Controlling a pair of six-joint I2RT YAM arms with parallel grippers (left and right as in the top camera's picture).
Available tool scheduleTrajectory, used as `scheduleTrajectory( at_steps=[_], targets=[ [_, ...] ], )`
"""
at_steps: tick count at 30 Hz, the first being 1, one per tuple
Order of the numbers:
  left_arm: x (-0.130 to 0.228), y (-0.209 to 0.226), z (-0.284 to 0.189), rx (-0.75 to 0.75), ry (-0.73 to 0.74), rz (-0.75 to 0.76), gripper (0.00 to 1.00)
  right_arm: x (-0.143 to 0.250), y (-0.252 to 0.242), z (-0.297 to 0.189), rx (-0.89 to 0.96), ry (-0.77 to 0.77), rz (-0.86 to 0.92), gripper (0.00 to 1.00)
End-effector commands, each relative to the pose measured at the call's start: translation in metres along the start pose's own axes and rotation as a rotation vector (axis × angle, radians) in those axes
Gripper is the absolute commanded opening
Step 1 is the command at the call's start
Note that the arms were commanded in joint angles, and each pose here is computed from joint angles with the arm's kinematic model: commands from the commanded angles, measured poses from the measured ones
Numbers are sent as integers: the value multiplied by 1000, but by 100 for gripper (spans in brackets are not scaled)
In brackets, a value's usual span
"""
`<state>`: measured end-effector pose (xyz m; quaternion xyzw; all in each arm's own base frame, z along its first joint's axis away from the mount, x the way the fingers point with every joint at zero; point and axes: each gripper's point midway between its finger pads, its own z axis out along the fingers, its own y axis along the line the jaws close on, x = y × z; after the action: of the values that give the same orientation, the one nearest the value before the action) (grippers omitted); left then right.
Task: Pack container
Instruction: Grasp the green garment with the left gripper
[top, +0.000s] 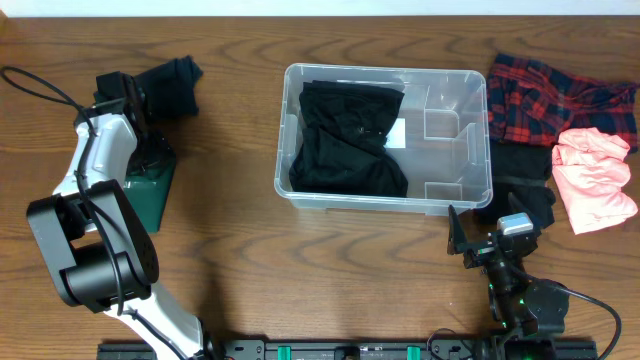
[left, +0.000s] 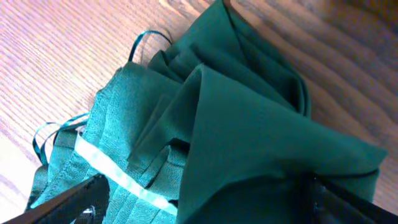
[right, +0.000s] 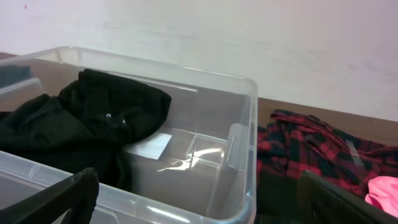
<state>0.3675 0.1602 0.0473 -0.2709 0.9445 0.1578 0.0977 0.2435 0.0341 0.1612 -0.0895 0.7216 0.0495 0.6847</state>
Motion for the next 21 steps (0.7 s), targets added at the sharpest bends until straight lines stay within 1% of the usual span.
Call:
scheduleTrajectory(
  at_steps=[1,4,9,16,21],
  targets=[
    [-1,-1,-8,17,-15,21,98,0,-2,0,11,-1,-6,99],
    [-1,-7,-9,38,-19,80,98,0,-2,0,11,-1,-6,99],
    [-2,-28,-12,128,-34,195,98,0,-2,0,11,-1,-6,99],
    [-3,-47,-16,229,-52,273,98,0,-2,0,11,-1,-6,99],
    [1,-47,-16,233,-38,294,98,0,-2,0,11,-1,-6,99]
  ],
)
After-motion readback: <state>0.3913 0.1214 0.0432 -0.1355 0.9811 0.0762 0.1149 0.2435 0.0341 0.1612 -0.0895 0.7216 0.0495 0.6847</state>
